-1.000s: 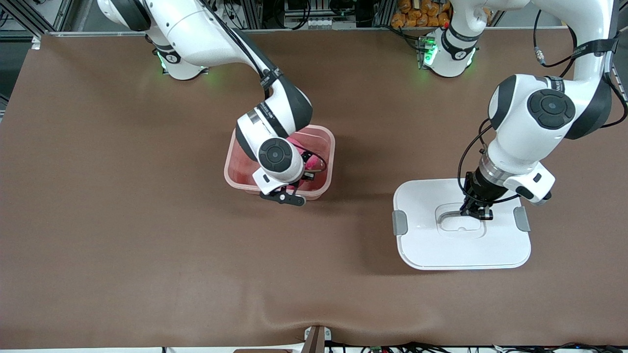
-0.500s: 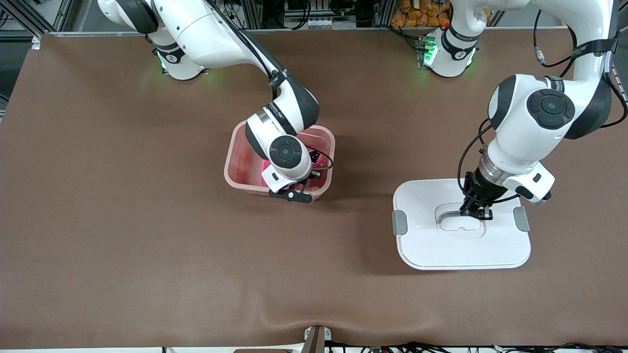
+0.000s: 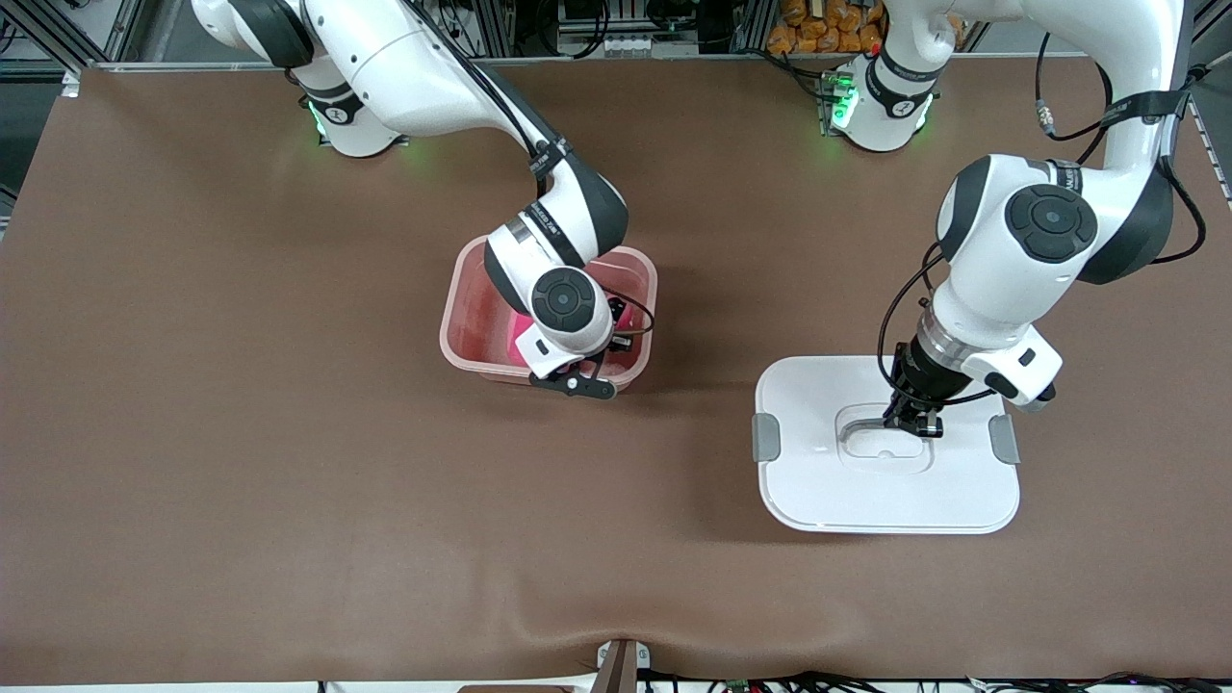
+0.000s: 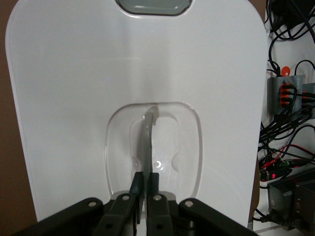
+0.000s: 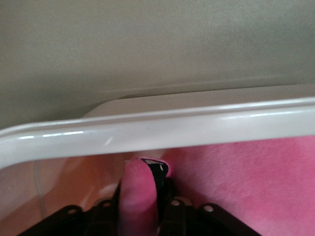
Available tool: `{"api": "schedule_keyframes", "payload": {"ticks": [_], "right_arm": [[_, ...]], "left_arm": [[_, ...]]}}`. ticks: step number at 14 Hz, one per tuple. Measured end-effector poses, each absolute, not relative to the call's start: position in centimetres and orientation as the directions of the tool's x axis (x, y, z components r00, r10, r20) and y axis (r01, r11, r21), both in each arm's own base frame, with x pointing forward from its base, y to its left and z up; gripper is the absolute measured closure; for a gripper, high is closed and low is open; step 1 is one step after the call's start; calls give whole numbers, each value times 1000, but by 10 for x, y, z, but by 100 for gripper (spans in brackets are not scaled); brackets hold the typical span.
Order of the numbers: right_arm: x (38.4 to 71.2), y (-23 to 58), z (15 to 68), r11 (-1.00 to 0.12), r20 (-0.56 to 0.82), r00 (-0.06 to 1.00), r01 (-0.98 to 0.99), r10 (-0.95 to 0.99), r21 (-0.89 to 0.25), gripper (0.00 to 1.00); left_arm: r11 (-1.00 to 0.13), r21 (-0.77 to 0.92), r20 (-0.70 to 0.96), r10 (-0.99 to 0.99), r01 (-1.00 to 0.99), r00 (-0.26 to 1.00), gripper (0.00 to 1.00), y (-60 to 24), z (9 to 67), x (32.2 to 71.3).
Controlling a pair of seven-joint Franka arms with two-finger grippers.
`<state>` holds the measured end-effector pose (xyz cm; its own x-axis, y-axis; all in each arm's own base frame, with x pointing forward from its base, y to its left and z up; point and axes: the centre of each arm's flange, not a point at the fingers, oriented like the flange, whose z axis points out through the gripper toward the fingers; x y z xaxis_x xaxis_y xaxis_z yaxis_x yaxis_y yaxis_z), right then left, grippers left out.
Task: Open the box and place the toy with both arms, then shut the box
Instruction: 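Lower the toy into the box and open the right gripper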
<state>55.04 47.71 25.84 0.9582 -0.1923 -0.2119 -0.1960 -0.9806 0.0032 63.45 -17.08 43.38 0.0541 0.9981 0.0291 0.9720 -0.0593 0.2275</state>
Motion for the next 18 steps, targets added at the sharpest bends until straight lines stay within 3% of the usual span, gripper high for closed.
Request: {"api": "schedule_keyframes", "payload": {"ticks": [4,6,11,18], "right_arm": [[551,476,258,-980,-211,958,-197,-193,5,16],[550,473,258,-981,-227,954,-195,-196,27,0],[553,465,279,-980,-272,941,-186,-199,75,0],[587,424,358,-970,-299,923,-226,-242,87,0]], "left_arm": [[-65,234,27,998,970,60,93,-175,437,635],[-80,235,26,997,969,76,93,-185,437,632],[-113,233,14,993,966,113,93,-212,437,624],[-27,242,-17,999,970,32,93,-222,443,623]]}}
